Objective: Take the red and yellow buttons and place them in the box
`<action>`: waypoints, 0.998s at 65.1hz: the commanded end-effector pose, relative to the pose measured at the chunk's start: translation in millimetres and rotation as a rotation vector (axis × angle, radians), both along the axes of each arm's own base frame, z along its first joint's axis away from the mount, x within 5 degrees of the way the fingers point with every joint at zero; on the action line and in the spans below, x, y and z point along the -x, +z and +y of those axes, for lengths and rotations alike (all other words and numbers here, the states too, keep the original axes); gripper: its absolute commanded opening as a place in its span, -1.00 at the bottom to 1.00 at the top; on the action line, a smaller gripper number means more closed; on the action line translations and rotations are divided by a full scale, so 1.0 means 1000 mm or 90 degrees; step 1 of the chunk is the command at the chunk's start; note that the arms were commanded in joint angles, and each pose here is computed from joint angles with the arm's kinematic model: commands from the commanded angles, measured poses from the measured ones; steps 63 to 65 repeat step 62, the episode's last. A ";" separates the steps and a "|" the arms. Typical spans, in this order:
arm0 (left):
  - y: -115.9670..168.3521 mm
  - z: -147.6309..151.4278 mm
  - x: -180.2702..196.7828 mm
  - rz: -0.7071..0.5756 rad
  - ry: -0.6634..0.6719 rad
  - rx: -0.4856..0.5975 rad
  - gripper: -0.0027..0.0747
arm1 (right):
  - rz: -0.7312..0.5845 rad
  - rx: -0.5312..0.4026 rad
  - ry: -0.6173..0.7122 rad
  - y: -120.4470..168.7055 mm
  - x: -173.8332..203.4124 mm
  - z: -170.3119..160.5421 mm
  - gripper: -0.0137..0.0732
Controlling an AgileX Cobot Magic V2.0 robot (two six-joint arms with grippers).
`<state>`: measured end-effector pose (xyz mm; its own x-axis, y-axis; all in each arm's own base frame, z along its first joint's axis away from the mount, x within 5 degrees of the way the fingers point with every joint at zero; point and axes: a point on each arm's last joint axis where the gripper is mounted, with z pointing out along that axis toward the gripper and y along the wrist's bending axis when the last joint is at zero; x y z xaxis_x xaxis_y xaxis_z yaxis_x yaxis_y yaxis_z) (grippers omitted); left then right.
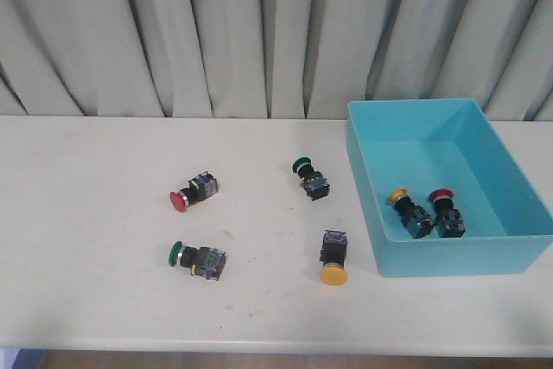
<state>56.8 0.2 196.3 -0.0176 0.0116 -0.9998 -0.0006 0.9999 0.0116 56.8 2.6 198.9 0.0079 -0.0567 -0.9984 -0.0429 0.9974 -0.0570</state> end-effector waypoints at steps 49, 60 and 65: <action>-0.009 -0.001 -0.001 -0.021 -0.005 0.006 -0.95 | -0.060 -0.015 -0.005 0.006 0.001 -0.001 -0.69; -0.009 -0.001 -0.001 -0.021 -0.005 0.006 -0.95 | -0.060 -0.015 -0.005 0.006 0.001 -0.001 -0.69; -0.009 -0.001 -0.001 -0.021 -0.005 0.006 -0.95 | -0.060 -0.015 -0.005 0.006 0.001 -0.001 -0.69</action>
